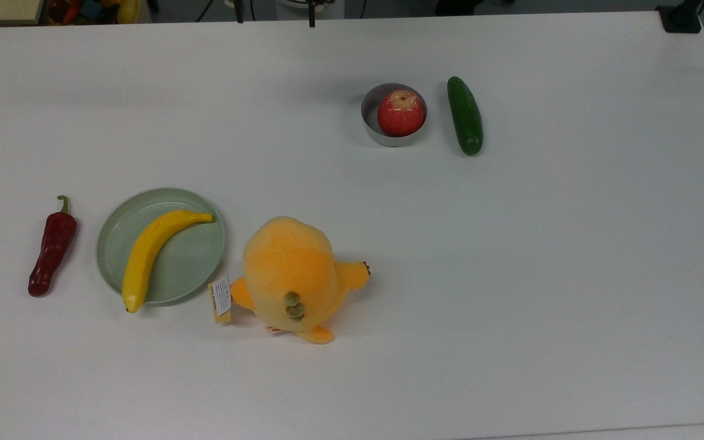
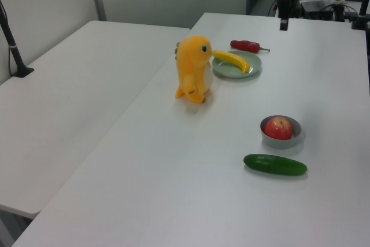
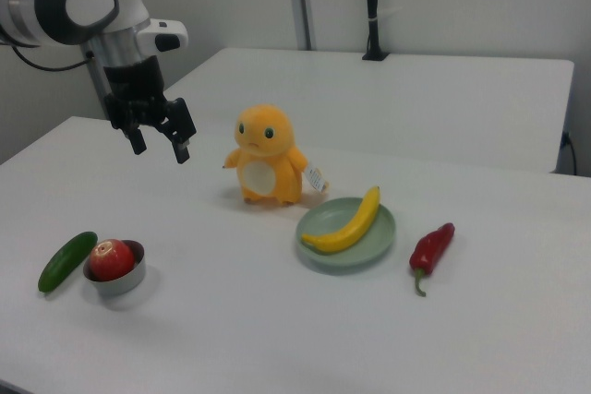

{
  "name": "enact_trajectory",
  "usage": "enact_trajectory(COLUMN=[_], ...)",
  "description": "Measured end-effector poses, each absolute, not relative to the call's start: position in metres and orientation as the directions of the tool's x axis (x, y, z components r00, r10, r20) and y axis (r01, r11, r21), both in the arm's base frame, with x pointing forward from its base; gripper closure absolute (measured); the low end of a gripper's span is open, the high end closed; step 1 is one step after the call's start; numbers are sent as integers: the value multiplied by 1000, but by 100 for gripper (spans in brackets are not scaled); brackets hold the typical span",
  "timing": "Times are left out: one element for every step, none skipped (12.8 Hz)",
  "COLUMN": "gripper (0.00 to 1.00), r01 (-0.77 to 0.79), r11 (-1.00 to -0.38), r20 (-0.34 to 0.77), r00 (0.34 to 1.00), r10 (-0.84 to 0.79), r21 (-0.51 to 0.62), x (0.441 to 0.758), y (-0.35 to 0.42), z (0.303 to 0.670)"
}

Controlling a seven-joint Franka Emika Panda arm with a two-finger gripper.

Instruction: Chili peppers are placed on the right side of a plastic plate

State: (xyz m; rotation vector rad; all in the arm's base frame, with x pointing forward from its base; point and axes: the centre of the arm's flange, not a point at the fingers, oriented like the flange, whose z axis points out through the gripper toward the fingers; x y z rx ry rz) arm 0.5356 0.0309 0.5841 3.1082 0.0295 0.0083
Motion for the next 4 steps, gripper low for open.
enact_trajectory(gripper=[0, 0, 0, 0], r01=[17, 16, 15, 14], r11=[-999, -999, -999, -999], r20=[2, 1, -1, -2], r00=[1000, 1000, 1000, 1000], r10=[17, 16, 15, 14], r21=[33, 33, 33, 33], x=[533, 532, 532, 533], y=[29, 28, 28, 27], z=[586, 587, 586, 586])
